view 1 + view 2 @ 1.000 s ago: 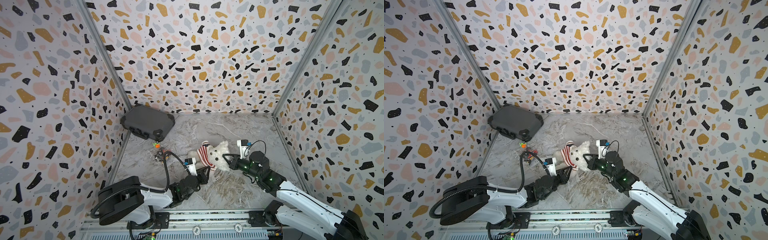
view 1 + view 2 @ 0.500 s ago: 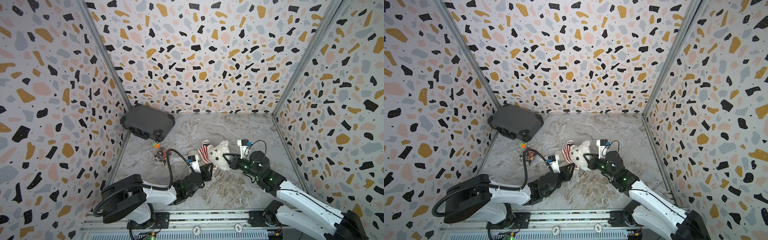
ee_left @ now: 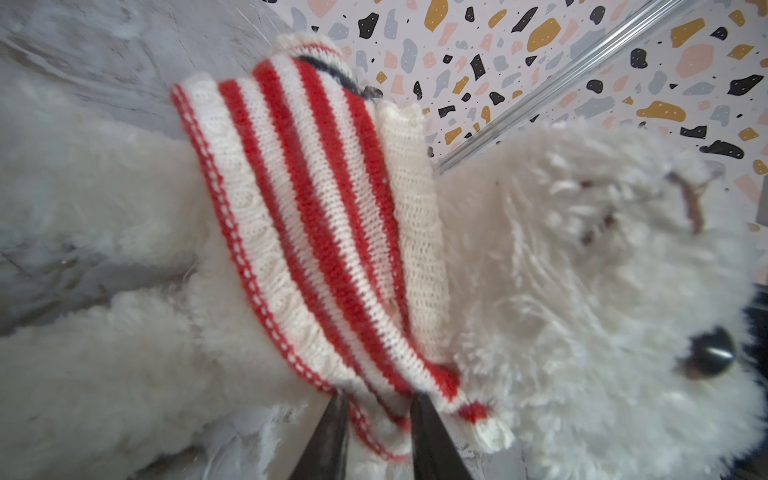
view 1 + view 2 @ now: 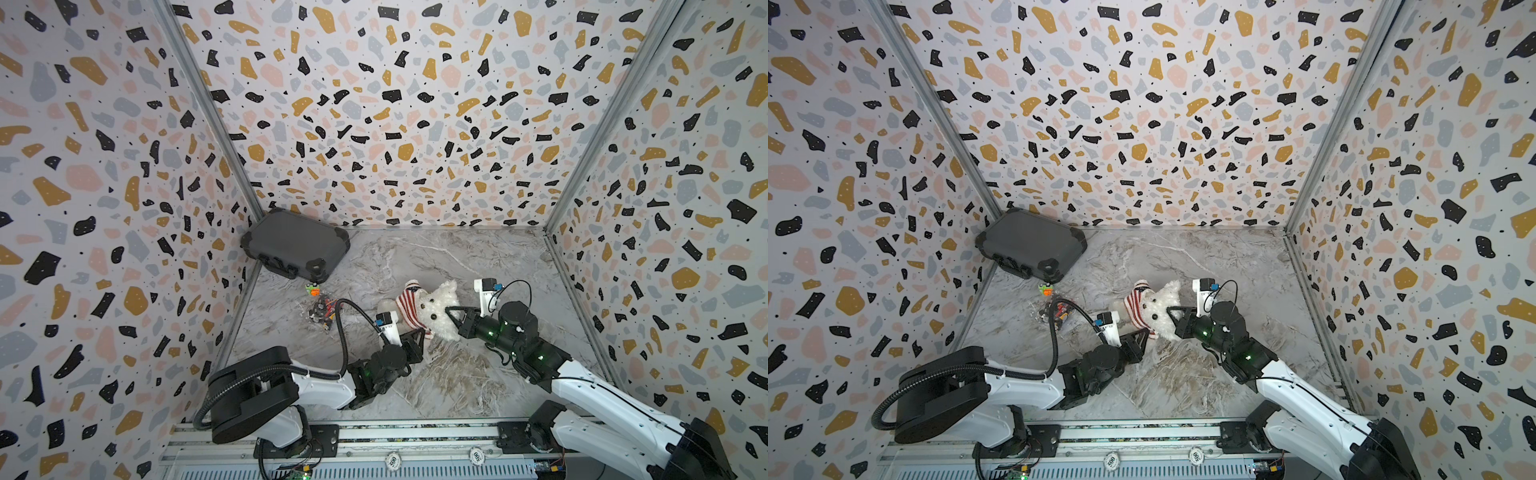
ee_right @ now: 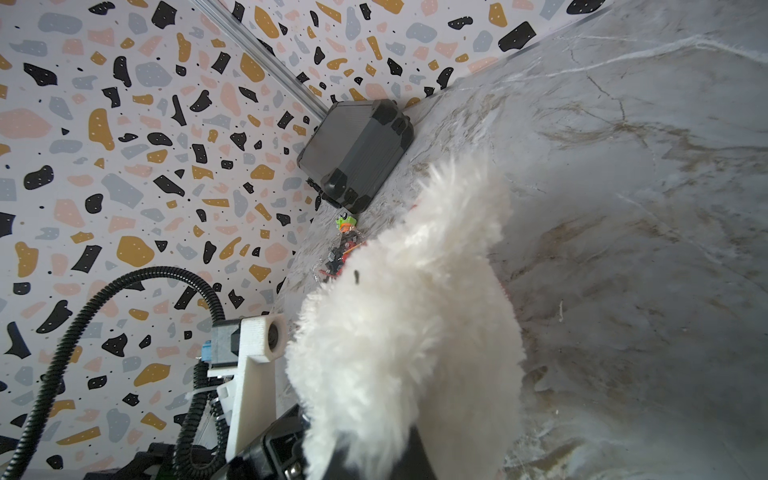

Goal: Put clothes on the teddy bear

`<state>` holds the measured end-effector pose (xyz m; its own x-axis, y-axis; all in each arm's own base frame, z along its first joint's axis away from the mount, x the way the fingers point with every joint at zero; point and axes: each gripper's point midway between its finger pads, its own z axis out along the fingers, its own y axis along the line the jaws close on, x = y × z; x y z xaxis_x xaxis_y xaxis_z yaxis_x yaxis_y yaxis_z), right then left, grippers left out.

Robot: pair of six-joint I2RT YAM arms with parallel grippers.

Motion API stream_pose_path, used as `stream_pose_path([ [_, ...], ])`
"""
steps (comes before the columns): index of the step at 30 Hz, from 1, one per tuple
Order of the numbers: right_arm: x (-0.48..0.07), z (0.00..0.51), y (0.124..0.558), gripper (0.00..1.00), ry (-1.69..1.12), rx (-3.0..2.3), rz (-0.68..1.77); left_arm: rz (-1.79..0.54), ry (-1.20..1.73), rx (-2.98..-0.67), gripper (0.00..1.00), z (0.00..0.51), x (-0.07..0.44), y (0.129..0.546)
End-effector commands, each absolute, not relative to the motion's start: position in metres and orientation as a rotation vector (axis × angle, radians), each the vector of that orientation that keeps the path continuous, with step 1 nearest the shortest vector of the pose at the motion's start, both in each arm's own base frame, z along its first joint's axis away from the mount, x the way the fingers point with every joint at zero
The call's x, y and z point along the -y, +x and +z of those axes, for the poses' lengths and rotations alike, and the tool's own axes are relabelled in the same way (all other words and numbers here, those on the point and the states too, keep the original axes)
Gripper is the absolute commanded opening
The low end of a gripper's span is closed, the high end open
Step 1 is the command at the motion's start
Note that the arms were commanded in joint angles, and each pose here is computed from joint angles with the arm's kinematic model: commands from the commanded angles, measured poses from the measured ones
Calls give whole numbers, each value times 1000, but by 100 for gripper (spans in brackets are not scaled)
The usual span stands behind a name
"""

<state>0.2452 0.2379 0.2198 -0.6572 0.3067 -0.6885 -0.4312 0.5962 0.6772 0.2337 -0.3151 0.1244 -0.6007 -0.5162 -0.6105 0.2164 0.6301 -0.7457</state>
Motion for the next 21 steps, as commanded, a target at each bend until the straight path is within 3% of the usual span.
stream_pose_path([
  [1,-240,247,248,0,-123,-1902,1156,-1053,-240,-1941,28,135,324,239],
  [4,-240,247,249,0,-121,-1903,1155,-1064,-234,-1943,27,134,328,238],
  [9,-239,244,248,0,-122,-1907,1153,-1083,-226,-1941,9,135,330,237],
  [12,-236,243,248,0,-119,-1907,1145,-1084,-225,-1938,3,138,328,236],
  [17,-232,238,250,0,-109,-1911,1115,-1058,-201,-1950,4,139,320,230],
  [21,-229,236,251,0,-103,-1911,1093,-1015,-103,-2010,12,131,327,220],
])
